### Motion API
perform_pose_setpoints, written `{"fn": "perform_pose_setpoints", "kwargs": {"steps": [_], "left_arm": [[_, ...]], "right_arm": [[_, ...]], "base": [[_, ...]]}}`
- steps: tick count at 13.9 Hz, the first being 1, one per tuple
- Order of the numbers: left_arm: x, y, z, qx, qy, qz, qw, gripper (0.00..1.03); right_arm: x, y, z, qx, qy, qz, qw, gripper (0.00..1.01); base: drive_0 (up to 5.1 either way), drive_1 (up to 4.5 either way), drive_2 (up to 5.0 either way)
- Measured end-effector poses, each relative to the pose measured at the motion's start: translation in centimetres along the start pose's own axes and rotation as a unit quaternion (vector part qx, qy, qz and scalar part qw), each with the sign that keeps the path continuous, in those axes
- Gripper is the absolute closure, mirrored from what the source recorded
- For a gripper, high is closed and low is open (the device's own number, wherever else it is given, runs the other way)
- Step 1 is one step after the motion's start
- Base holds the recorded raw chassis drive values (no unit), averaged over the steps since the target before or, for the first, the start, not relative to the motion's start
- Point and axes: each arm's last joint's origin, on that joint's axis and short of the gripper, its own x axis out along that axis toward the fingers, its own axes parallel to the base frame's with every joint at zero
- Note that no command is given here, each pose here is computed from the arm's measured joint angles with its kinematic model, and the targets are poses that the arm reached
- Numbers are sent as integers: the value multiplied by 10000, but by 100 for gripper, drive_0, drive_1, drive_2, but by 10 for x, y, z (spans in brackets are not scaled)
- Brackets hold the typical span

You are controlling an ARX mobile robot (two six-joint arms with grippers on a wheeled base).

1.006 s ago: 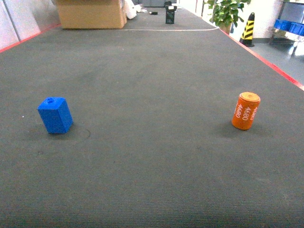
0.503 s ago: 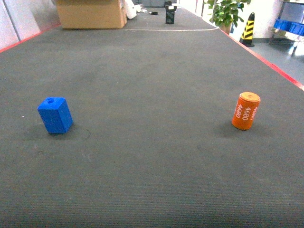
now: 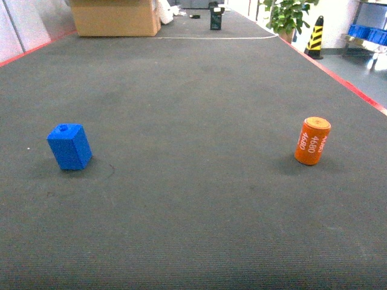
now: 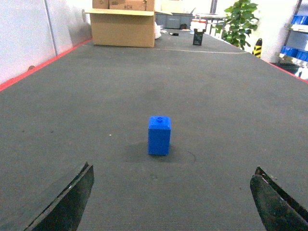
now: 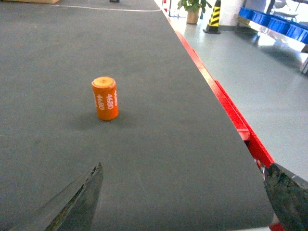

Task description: Sort blue parts and orange caps into right shelf containers

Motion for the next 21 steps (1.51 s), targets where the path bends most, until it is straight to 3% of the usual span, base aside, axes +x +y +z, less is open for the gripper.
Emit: {"fn": "perform_pose_setpoints", "kwargs": {"steps": [2, 4, 6, 8, 12, 13, 16, 18, 20, 21], "left_arm": [[0, 0, 0, 0, -4, 2, 10000, 5], [0, 0, 0, 2, -4, 2, 10000, 5], [0, 0, 0, 0, -4, 2, 10000, 5], [0, 0, 0, 0, -4, 0, 10000, 5], [0, 0, 0, 2, -4, 0, 10000, 5], [0, 0, 0, 0, -4, 0, 10000, 5], [0, 0, 0, 0, -6, 2, 10000, 5], [0, 0, 0, 0, -4, 0, 10000, 5], [0, 0, 0, 0, -4, 0, 10000, 5], [0, 0, 0, 0, -4, 0, 10000, 5]], "right_arm": [[31, 4, 18, -42, -79, 410, 9991, 3], [91, 12, 36, -29, 41, 757, 9971, 3], [150, 28, 37, -5, 590, 1096, 9922, 3], [201, 47, 39, 40, 934, 1271, 9875, 3], [269, 78, 48, -6, 1072, 1371, 9847, 3], [291, 87, 42, -49, 1220, 1287, 9841, 3], [308, 92, 17, -89, 1594, 1212, 9797, 5], [317, 94, 0, -113, 1741, 1075, 9788, 32], [315, 93, 3, -22, 1502, 1026, 9833, 56], [301, 89, 6, 57, 1344, 1006, 9858, 58]], "base": [[0, 0, 0], [0, 0, 0], [0, 0, 0], [0, 0, 0], [0, 0, 0], [0, 0, 0], [0, 0, 0], [0, 0, 0], [0, 0, 0], [0, 0, 0]]}}
